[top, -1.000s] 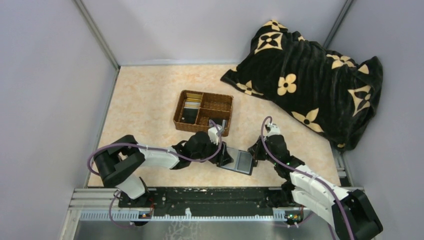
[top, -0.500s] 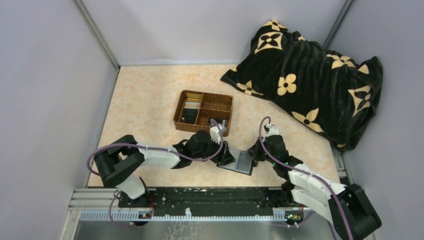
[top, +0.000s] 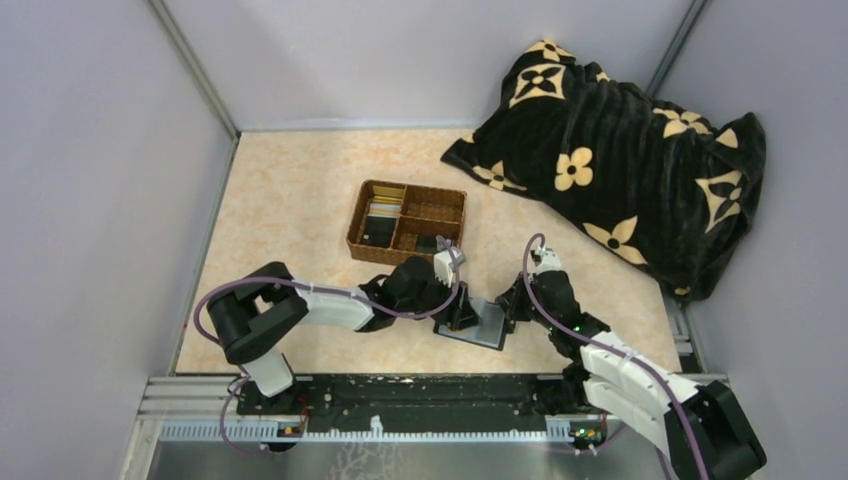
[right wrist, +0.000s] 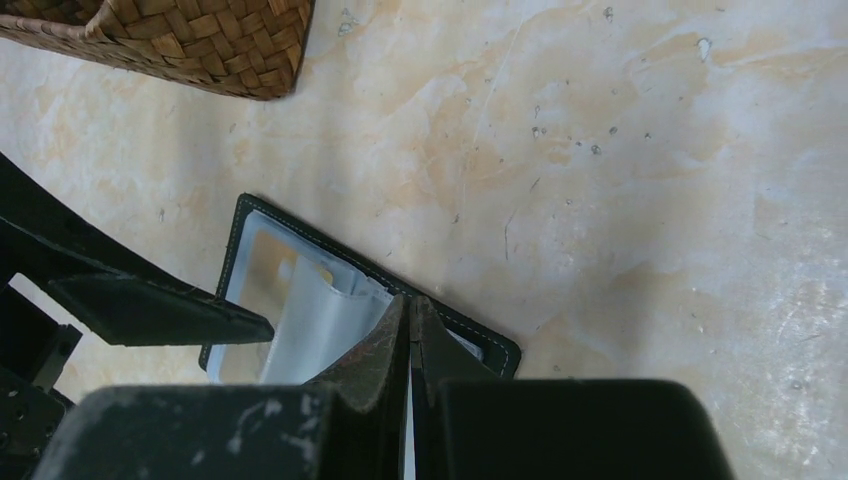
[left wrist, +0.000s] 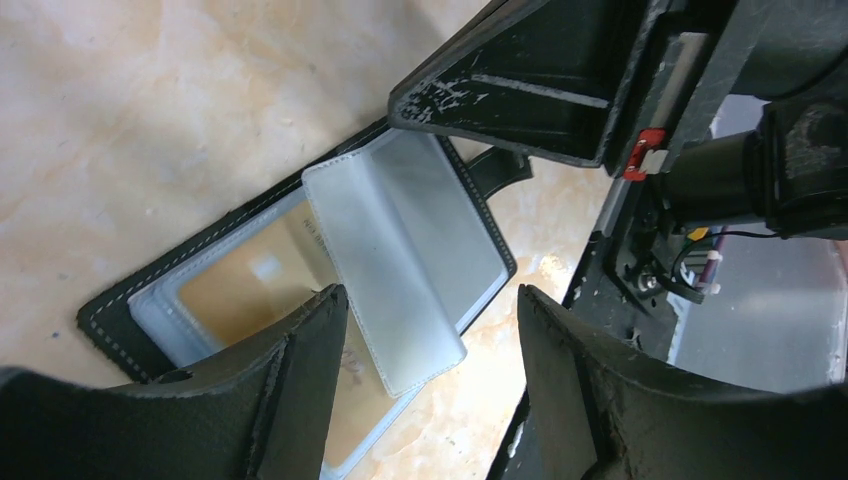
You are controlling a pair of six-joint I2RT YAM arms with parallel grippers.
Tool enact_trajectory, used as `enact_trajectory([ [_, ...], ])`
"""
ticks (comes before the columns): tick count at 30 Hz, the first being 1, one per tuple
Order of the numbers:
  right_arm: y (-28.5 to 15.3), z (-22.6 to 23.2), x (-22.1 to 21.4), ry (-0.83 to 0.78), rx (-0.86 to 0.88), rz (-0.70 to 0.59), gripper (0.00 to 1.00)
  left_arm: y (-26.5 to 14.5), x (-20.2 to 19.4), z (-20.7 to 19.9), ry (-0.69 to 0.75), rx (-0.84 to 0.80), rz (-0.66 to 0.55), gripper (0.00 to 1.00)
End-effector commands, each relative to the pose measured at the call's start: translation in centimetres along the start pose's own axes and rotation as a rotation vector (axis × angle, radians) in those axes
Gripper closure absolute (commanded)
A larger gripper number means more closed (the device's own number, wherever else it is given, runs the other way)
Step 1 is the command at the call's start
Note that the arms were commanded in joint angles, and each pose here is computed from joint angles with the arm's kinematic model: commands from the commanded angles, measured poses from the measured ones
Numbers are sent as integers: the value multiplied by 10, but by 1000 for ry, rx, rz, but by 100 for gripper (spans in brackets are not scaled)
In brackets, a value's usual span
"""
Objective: Take the credit cards out of the card holder
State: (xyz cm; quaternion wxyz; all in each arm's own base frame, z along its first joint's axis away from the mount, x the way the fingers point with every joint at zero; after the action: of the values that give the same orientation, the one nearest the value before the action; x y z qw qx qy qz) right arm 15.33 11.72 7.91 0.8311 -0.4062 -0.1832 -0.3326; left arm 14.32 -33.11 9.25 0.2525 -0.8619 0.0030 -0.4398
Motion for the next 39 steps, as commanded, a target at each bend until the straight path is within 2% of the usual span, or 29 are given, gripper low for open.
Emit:
enact_trajectory([
  [1,-6,18,24,-30,26,-92,100,7,18,-15,53,-84,-51,31],
  [14,-16,27,43,-84,12,-150,100,16,20,-19,77,-141,-47,31],
  [27,-30,31,61,-83,-19,-215,100,40,30,-49,155,-273,-4,30],
  [33,-35,35,62,-89,15,-202,100,27,32,-44,150,-202,-41,31],
  [39,-31,43,44,-125,119,-94,97,-3,36,-18,78,-76,-84,31],
])
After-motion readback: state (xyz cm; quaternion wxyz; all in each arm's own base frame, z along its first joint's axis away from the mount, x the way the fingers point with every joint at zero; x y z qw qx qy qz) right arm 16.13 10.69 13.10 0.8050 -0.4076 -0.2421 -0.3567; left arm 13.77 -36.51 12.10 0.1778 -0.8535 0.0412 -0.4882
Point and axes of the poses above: each gripper's point midway between its finger pads, its own y axis out along the fingers, its own z axis along the line the jaws close on, x = y × z, the point moved 8 cm from there along -y, back along the fingers, and after that the axes turned 8 degrees about y, right-handed, at the moved point
